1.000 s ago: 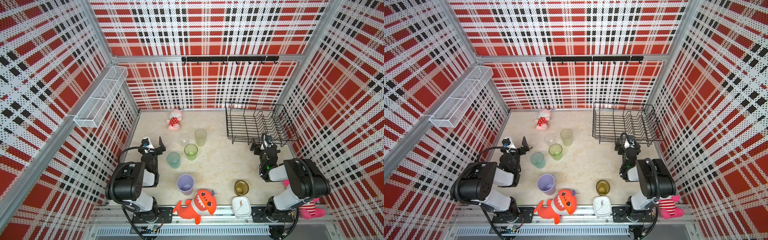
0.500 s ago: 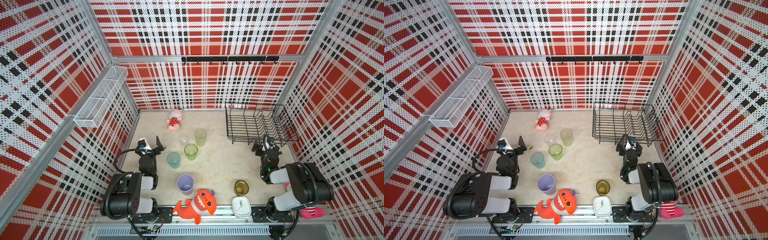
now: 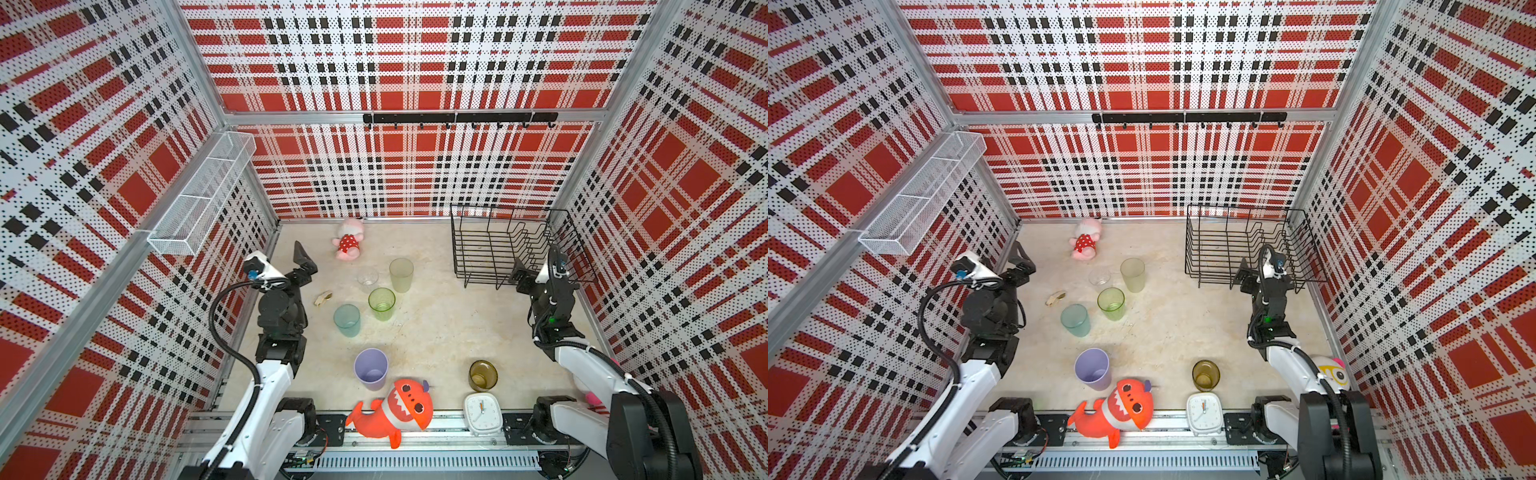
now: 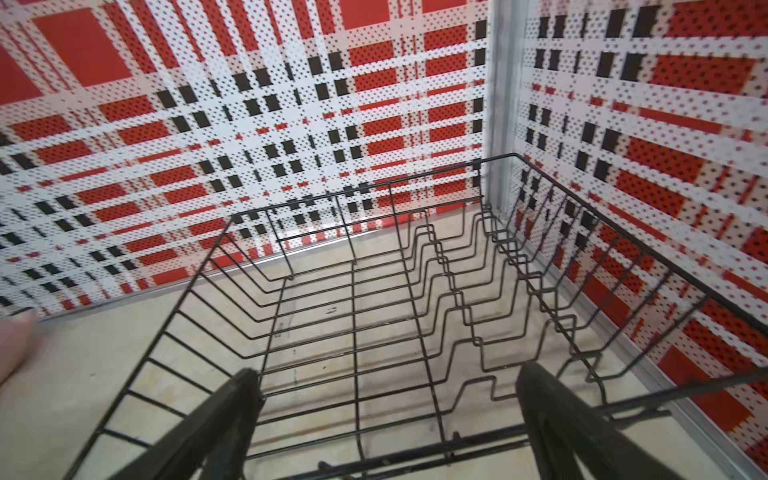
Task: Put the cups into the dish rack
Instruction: 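Move both grippers forward toward the cups beside the dish rack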
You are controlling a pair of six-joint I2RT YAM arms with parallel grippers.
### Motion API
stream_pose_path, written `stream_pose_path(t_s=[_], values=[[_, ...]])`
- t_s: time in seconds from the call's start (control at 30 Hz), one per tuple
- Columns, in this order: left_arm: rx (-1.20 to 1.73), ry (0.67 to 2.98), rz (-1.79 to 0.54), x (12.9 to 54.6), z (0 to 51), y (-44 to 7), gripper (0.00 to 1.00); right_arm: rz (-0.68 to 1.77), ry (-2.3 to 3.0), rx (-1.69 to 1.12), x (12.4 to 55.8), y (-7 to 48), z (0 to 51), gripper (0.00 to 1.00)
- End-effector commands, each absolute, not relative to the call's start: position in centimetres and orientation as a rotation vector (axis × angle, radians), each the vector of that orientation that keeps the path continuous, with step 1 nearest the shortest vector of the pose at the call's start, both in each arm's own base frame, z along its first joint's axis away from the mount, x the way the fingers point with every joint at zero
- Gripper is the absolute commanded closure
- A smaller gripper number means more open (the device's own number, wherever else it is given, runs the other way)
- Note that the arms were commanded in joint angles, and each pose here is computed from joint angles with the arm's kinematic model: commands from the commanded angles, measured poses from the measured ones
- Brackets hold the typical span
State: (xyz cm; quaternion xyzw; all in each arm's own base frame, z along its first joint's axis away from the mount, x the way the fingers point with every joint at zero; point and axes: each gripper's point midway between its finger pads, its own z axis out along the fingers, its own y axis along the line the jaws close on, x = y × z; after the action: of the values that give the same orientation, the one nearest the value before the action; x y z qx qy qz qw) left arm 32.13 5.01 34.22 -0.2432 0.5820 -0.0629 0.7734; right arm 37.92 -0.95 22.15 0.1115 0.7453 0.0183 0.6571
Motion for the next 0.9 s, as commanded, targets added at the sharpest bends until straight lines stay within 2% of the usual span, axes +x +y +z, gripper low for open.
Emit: stream_pose_path(t_s=[0.0,0.1,0.23,0.43,0.73,0.87], values=[[-0.575,1.296,-0.343,32.1,33.3,4.1,0.02,0.174,1.846,0.178,37.8,1.7,20.5,0.00],[-0.421,1.297,-0.408,32.0,34.4,2.4,0.02,0.249,1.905,0.151,38.4,2.9,20.5,0.00],[-0.358,1.339,-0.425,32.8,34.4,0.8,0.02,0.303,2.006,0.125,38.8,4.0,19.5,0.00],[-0.207,1.421,-0.434,33.7,34.6,-4.4,0.02,0.382,2.095,0.037,39.1,6.7,18.6,0.00],[0.006,1.588,-0.328,34.3,32.6,-12.5,0.02,0.514,2.204,-0.094,40.0,15.1,17.6,0.00],[0.076,1.644,-0.230,34.7,31.2,-13.2,0.02,0.511,2.281,-0.102,41.5,16.4,17.0,0.01]])
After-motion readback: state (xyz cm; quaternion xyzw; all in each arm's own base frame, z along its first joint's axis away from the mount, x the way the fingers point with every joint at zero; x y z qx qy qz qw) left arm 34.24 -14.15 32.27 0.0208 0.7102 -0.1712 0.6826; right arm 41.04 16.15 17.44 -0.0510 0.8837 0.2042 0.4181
